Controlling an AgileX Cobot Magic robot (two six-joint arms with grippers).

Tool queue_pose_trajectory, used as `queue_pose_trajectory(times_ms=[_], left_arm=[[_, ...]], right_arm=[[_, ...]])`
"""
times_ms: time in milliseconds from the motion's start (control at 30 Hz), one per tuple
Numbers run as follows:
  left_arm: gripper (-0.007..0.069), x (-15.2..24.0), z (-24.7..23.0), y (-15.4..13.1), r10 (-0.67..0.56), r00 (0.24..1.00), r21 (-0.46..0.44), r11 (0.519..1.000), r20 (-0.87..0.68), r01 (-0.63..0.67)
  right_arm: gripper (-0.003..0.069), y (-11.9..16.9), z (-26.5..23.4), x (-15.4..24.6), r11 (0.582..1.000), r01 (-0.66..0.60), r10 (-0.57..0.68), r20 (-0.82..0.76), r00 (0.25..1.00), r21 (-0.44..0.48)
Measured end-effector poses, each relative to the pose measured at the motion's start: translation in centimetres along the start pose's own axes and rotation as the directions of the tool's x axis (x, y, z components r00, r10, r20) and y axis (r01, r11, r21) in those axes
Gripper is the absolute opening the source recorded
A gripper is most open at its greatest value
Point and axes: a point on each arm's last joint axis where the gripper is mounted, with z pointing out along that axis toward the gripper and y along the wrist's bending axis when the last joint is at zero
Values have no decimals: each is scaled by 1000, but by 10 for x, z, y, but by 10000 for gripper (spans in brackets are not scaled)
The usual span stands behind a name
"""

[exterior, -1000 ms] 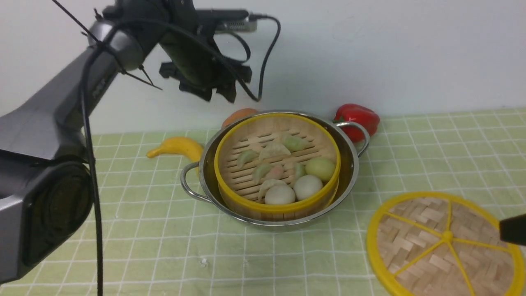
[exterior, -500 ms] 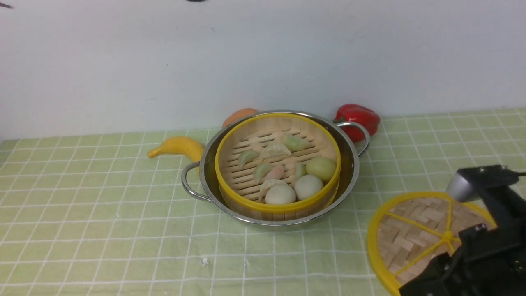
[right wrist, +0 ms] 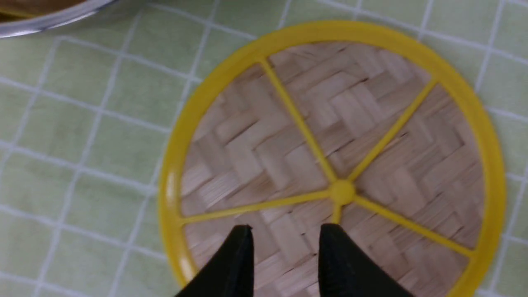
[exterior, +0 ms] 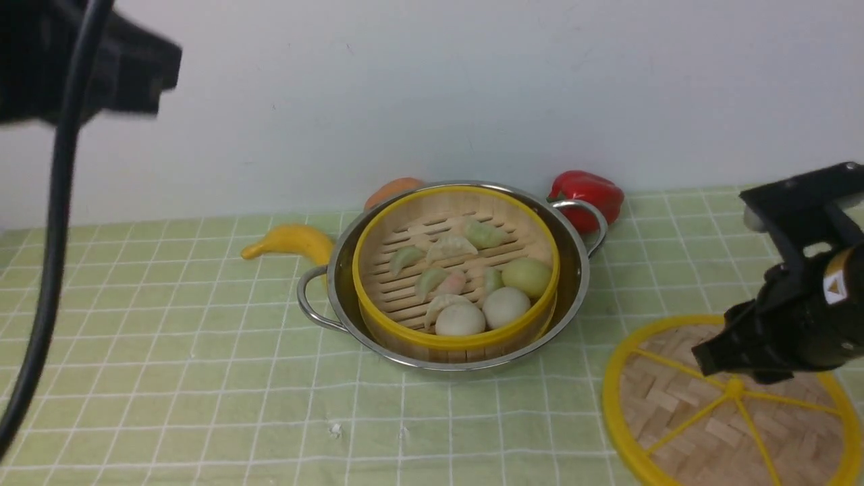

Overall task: Place the steamer in the pot on the green tablecloth, and put the lid on the steamer.
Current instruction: 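Move the gripper down to the bamboo steamer lid and grasp its center knob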

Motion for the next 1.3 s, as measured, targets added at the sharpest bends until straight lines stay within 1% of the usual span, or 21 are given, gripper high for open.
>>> queue_pose_trajectory(times_ms=[33, 67, 100, 200, 300, 367, 600, 867, 933, 1033, 1233, 1300], left_arm=[[-23, 12, -3, -2, -8, 1000, -1, 1000, 28, 8], [-23, 32, -7, -5, -19, 999, 0, 1000, 45, 19], [-23, 41, -8, -6, -27, 998, 0, 1000, 63, 27], [-23, 84, -13, -11, -45, 994, -5, 999, 97, 45], [-23, 107, -20, -15, -50, 990, -6, 999, 135, 51], [-22, 124, -27, -18, -56, 985, -4, 998, 166, 57], [-22, 140, -29, -23, -102, 980, 35, 995, 171, 97], [-22, 141, -28, -23, -116, 980, 48, 993, 164, 110], [-22, 141, -28, -23, -116, 980, 48, 993, 164, 110], [-19, 141, -28, -24, -116, 980, 48, 993, 163, 110], [-18, 141, -28, -24, -117, 980, 49, 993, 162, 111], [-18, 141, -28, -24, -117, 980, 49, 993, 162, 111]], right_arm=[[242, -1, 7, -2, 1000, 2, -1, -19, 1000, 15], [242, -4, 14, -3, 1000, -6, 7, -42, 999, 28], [242, -7, 19, -3, 999, -15, 17, -62, 998, 38], [242, -21, 38, -3, 996, -54, 63, -123, 990, 71], [242, -28, 48, -3, 995, -59, 70, -142, 987, 77], [242, -30, 56, -4, 997, -42, 51, -156, 986, 63], [242, -24, 72, -4, 1000, -29, 27, -180, 983, -5], [242, -24, 88, -2, 1000, -8, 8, -201, 980, 1], [221, -23, 91, -3, 1000, -15, 15, -194, 981, 2], [146, -23, 91, -5, 1000, -23, 23, -180, 983, 1], [144, -24, 91, -5, 1000, -20, 21, -183, 983, 4], [144, -25, 89, -5, 1000, -13, 17, -204, 979, 21]])
